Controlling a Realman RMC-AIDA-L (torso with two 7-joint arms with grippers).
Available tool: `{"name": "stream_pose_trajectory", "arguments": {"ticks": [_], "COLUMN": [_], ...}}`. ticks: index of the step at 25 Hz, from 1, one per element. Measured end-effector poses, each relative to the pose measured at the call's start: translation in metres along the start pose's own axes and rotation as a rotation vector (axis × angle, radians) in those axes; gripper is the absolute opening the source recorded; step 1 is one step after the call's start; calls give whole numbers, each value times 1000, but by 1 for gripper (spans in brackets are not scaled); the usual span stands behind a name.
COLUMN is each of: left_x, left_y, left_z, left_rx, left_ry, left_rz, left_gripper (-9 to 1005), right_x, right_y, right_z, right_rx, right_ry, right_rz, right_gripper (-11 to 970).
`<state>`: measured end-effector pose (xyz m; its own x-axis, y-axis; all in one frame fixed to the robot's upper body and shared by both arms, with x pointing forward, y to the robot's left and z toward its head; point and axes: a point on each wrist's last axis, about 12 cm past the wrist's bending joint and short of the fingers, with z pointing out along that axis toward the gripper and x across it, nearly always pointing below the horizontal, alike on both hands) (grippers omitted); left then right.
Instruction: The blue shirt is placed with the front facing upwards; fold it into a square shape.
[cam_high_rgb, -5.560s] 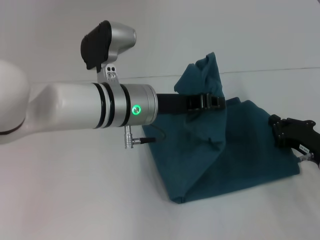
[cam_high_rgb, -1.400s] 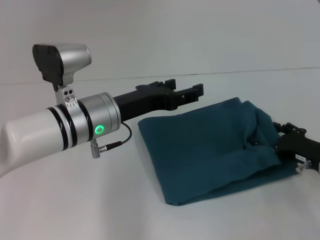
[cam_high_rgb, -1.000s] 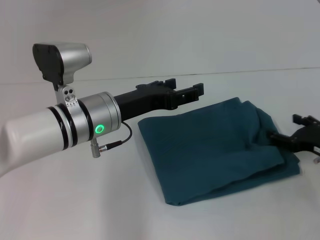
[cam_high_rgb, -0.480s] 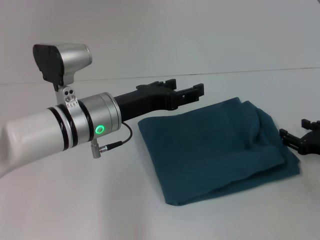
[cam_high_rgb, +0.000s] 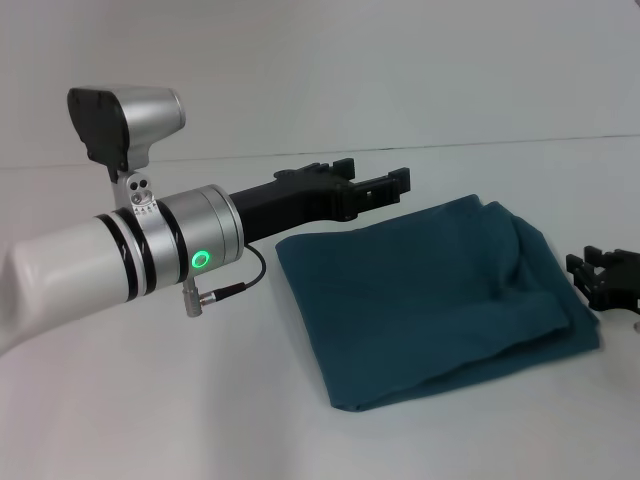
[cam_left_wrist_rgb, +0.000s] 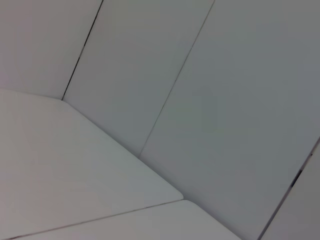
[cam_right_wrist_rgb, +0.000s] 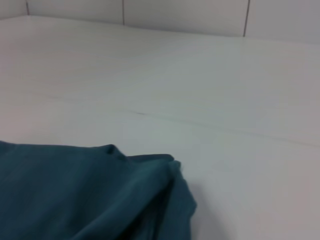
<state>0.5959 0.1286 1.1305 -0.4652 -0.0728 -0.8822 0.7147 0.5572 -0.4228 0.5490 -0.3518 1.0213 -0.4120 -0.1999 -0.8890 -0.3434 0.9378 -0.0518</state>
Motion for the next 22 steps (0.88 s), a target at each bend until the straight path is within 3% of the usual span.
{"name": "stream_pose_trajectory", "arguments": {"ticks": [2,8,16,22], "left_x": [0,-3,-10,-13], "left_y": [0,1,8,9], "left_z": [0,-2,-14,-18], "left_rx": [0,-4,-20,-23], "left_ry": [0,-30,-93,-110], "left_rz": [0,16,18,23], "left_gripper": [853,853,852,852], "right_x": [0,2,2,2], "right_y": [2,7,12,24], "right_z": [1,2,5,9], "right_rx": [-10,-33,-55,-116], "right_ry": [3,12,19,23], "right_rz": [-7,-17,-29,-42], "right_gripper": [296,68,40,30]}}
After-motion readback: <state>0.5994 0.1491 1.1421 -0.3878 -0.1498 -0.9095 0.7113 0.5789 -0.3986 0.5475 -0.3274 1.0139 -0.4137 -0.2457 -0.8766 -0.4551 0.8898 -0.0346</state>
